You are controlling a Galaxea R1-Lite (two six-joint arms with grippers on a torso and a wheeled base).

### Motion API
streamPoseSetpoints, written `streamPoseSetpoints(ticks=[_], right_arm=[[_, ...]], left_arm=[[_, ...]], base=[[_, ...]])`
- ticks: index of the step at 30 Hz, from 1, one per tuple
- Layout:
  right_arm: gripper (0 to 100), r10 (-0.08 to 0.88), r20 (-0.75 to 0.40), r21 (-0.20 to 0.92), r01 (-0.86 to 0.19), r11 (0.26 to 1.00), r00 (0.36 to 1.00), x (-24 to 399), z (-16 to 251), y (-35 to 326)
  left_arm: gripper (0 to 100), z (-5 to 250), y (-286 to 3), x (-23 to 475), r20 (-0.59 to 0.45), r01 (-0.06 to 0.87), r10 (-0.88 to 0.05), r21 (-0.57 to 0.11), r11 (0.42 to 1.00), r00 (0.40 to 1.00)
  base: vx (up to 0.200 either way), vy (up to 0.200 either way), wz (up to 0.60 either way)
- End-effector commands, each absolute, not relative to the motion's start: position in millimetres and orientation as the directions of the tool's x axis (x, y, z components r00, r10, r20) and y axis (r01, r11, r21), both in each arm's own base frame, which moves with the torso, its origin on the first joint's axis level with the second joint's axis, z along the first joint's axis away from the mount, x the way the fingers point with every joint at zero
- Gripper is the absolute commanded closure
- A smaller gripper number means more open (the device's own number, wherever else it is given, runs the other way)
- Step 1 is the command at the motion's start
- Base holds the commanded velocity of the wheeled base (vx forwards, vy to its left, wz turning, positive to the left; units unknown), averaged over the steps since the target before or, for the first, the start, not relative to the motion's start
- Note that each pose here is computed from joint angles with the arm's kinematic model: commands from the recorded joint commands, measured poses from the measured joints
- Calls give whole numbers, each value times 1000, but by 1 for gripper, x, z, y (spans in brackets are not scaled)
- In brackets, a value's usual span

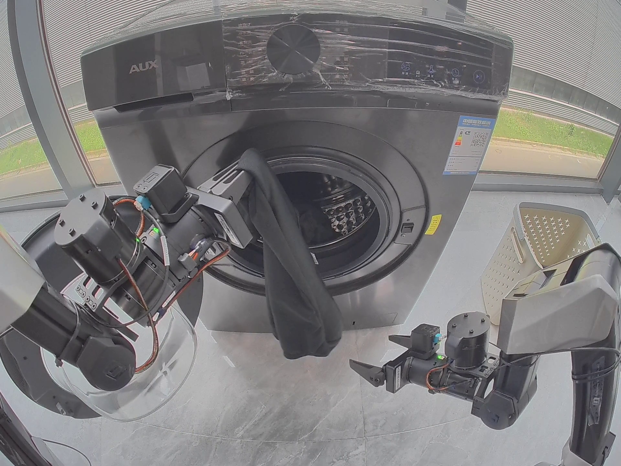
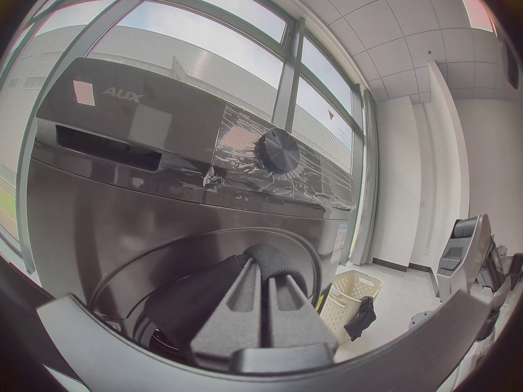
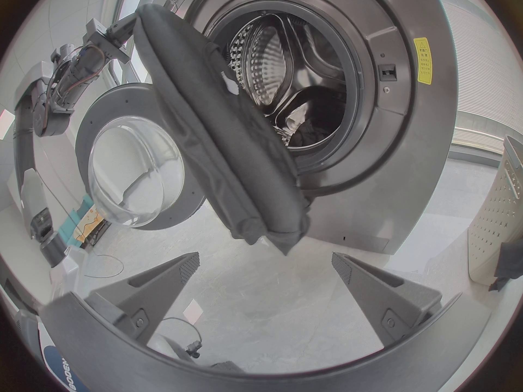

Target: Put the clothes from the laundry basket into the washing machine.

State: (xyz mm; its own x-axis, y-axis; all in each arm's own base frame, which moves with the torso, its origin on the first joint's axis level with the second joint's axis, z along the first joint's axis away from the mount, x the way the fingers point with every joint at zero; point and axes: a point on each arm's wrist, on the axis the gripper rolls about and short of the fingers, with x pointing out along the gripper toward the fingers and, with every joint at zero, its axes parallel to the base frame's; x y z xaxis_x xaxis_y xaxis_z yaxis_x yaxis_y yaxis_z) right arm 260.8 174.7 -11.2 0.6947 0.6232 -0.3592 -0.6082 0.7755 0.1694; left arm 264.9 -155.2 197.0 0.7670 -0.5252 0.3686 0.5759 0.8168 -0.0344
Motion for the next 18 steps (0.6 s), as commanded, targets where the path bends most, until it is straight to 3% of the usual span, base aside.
streamPoseSetpoints(ticks=[1, 9, 18], right_arm=[[0, 601, -341, 169, -582, 795, 723, 274, -17, 174], [0, 620, -400, 192, -600, 777, 675, 264, -31, 174], [0, 710, -406, 233, -685, 690, 576, 250, -39, 198]], left_arm=[[100, 193, -153, 264, 355, 575, -523, -53, 816, 775], [100, 190, -150, 261, 341, 569, -517, -69, 819, 785], [100, 188, -150, 261, 330, 572, -519, -82, 816, 788]], base=[[0, 0, 0], [0, 0, 0], [0, 0, 0]])
